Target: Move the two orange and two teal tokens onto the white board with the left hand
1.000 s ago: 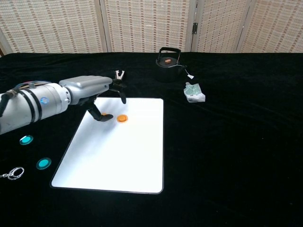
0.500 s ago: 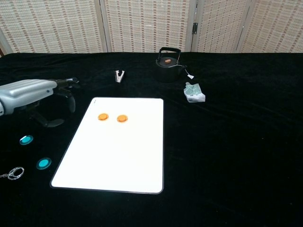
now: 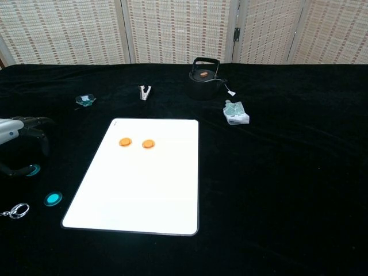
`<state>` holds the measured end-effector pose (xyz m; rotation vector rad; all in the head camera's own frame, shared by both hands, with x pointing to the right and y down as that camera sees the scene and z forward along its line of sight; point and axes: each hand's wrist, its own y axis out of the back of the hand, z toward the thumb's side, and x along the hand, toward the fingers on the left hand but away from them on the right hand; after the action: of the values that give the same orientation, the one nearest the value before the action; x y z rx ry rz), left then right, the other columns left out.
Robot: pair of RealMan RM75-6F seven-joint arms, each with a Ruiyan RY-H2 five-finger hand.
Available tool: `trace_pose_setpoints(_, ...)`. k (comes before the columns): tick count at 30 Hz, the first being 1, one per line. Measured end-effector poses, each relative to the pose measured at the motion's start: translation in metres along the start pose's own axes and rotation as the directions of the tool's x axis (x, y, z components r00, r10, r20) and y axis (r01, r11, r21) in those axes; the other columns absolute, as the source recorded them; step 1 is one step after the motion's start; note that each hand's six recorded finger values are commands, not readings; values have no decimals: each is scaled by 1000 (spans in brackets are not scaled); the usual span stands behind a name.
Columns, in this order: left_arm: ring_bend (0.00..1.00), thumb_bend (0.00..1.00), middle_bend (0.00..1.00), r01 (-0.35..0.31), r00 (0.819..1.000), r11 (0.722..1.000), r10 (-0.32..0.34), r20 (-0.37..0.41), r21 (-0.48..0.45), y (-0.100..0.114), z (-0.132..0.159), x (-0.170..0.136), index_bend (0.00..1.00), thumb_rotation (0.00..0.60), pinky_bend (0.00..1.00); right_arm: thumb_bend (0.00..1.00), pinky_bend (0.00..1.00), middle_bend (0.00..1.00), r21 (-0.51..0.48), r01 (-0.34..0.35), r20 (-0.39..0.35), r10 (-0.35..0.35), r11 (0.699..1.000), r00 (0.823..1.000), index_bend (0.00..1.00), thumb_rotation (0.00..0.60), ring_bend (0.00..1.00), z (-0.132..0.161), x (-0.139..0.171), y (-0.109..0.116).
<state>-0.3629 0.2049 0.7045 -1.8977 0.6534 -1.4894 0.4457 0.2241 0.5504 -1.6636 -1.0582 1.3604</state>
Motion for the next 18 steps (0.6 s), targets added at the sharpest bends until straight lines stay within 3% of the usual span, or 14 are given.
trace_pose_setpoints(18, 0, 430, 74, 31, 999, 1000, -31, -23, 2, -18, -8, -1, 430, 600, 0, 511, 0, 1, 2, 5, -1, -5, 1000, 1000, 0, 600, 18, 1, 3, 1)
